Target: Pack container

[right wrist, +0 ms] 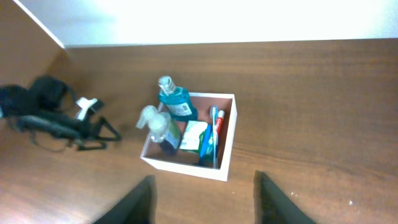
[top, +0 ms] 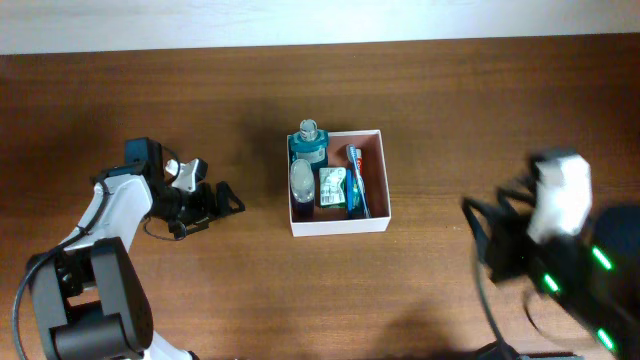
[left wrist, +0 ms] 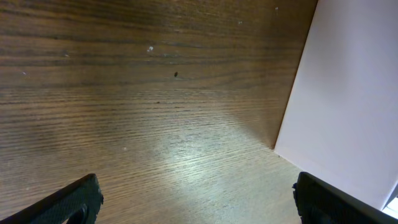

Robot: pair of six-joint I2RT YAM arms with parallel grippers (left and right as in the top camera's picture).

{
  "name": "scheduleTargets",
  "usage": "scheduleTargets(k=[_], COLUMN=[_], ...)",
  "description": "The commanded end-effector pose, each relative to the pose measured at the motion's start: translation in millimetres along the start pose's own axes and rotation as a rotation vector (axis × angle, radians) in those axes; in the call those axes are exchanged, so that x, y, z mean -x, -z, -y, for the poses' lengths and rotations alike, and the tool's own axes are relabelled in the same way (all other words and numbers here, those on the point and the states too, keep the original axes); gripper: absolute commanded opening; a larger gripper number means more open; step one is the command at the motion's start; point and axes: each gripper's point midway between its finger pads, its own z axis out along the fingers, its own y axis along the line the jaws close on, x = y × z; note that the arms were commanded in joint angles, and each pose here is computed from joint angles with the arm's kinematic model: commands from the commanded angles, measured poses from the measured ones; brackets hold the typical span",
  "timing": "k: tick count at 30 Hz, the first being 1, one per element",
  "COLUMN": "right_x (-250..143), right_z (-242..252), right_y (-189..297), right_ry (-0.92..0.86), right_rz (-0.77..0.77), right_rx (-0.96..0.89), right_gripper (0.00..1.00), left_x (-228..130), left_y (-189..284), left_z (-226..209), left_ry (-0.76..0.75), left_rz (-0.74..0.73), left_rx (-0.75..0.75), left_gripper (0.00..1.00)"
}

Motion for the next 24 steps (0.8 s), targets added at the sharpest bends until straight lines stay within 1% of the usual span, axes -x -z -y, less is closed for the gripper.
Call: scheduleTargets(k=[1,6,11,14,19,22,24], right_x=[-11,-43,-76,-95,-105,-101,-96], right_z=[5,15,27,34,37,37,37], right_y=[38,69,81,82,84,81,81], right_ry=[0.008,0.008,0.024,0.025,0.027,0.026,0.013], right_rz=[0.064,0.053,-0.028,-0.105,-0.144,-0.131,-0.079], right_rx=[0.007,0.005,-0.038,-0.067,-0.079,-0.078,-0.084], right_gripper=[0.98,0.98,0.98,0.98,0.98,0.98,0.98], left_x=[0,0,0,0,0,0,0], left_y=[6,6,6,6,6,6,6], left_z=[3,3,3,3,3,3,3], left_ry=[-0.019,-0.02,-0.019,-0.02,-0.02,-0.02,-0.019], left_rz=[0.019,0.019,0.019,0.019,0.019,0.019,0.019], left_rx=[-0.003,-0.003,-0.003,-0.003,-0.003,-0.003,-0.003], left_gripper=[0.99,0.99,0.99,0.99,0.99,0.99,0.99])
